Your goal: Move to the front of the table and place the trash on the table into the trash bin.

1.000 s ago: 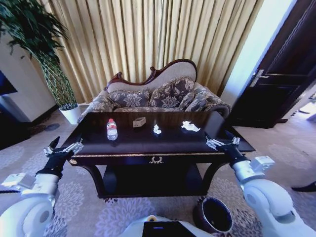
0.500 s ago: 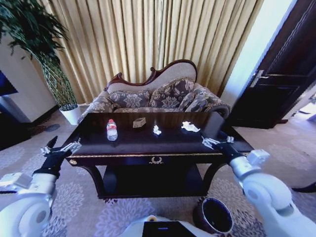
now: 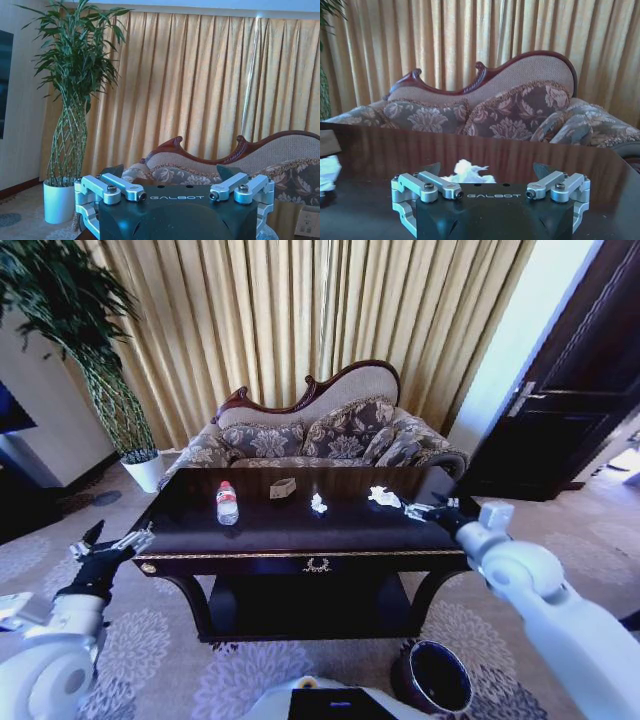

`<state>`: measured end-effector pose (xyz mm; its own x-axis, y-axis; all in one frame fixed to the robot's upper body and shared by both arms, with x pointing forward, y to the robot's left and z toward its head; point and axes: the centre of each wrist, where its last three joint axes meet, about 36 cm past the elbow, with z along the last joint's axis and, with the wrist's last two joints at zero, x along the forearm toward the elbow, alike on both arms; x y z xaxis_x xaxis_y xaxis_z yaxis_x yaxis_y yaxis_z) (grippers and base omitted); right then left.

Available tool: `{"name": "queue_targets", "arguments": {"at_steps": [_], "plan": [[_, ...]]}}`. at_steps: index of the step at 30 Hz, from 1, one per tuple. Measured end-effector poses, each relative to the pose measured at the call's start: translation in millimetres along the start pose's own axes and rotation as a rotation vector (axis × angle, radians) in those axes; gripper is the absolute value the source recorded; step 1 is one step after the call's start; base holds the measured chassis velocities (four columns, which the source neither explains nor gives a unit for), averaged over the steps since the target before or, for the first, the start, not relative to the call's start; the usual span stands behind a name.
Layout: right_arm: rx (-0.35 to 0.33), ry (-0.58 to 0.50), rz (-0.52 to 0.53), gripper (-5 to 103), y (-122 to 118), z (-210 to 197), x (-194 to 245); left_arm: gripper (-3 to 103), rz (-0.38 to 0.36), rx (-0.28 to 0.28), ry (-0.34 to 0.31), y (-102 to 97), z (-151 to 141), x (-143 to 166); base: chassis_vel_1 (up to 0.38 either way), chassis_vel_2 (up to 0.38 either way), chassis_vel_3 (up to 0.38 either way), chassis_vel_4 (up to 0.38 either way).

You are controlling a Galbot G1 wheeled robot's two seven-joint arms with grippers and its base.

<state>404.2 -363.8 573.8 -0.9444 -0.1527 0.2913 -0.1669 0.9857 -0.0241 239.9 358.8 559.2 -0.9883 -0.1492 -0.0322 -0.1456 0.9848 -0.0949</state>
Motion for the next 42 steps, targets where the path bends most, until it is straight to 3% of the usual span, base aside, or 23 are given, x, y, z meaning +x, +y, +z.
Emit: {"name": "queue_targets", "arguments": {"at_steps": [9, 18, 28, 42], "plan": [[-0.010, 0.049, -0.011, 100, -11, -9, -32, 100, 0.004, 0.003, 0.011, -4.3, 4, -1, 0.000, 0.000, 0.000, 0.000], [-0.024, 0.082, -0.094, 100, 12, -8, -76, 100, -0.001, -0.010, 0.011, -5.1, 3, 1, 0.000, 0.000, 0.000, 0.000], [-0.034, 0.134, -0.104, 100, 25, 5, -125, 100, 0.000, -0.016, 0.014, -6.4, 2, 3, 0.000, 0.000, 0.000, 0.000], [-0.021, 0.165, -0.076, 100, 5, 12, -142, 100, -0.006, -0.014, -0.001, -6.9, 8, -1, 0.000, 0.000, 0.000, 0.000]]}}
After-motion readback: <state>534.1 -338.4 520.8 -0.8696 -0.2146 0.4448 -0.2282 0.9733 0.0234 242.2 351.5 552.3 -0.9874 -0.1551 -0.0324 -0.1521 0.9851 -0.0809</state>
